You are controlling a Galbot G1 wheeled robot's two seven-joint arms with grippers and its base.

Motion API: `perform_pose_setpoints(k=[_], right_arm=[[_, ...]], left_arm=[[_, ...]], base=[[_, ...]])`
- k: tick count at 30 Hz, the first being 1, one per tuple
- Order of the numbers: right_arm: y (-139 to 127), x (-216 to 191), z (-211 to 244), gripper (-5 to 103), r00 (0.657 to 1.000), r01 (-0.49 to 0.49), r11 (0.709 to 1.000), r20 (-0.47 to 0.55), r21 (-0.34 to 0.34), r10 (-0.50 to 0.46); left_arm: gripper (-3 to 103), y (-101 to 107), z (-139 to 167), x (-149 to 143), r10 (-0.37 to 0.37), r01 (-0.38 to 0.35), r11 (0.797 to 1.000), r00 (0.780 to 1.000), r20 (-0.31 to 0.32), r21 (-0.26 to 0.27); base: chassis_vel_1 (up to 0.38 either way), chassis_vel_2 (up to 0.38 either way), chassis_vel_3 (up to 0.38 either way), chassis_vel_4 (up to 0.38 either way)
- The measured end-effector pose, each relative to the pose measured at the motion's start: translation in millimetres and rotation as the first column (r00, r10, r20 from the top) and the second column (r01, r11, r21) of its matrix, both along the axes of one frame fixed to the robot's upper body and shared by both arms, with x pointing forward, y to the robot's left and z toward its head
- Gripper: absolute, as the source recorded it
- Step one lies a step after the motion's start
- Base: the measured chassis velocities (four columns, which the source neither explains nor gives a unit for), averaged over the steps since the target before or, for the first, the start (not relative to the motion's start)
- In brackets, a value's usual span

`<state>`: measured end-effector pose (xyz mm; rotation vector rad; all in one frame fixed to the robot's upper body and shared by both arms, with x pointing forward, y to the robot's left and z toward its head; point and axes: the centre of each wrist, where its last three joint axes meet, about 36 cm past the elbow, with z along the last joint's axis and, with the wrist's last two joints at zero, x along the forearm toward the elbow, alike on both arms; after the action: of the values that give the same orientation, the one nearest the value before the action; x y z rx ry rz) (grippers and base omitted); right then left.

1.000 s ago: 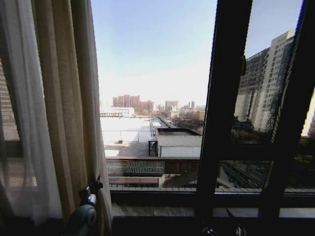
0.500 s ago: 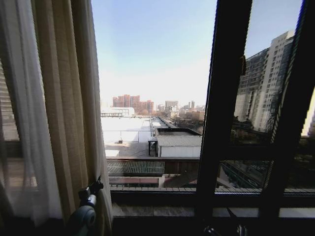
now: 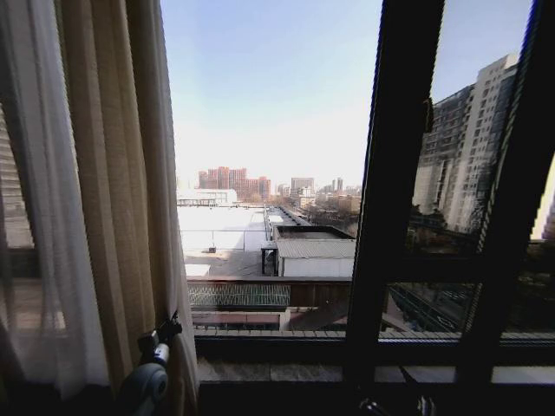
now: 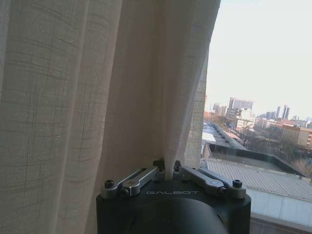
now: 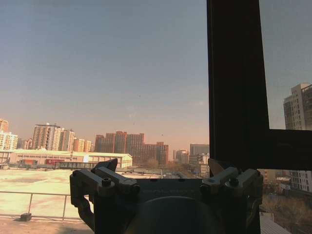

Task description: Open the curtains by pulling them apart, changing their state from closed to fully open.

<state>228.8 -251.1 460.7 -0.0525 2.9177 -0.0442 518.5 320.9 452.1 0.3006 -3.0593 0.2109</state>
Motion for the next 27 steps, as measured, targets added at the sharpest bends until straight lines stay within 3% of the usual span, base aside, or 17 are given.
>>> perform_pose_setpoints(k=[27], right_arm=[[-0.5, 3.4, -6.3, 100, 1.000, -0.003, 1.000, -0.010, 0.006, 0.003]], left_arm=[[0, 0.2, -7.2, 1.2, -0.005, 0.005, 1.000, 1.000, -0.006, 0.009]], base=[[-0.043, 0.050, 0.039, -0.047]])
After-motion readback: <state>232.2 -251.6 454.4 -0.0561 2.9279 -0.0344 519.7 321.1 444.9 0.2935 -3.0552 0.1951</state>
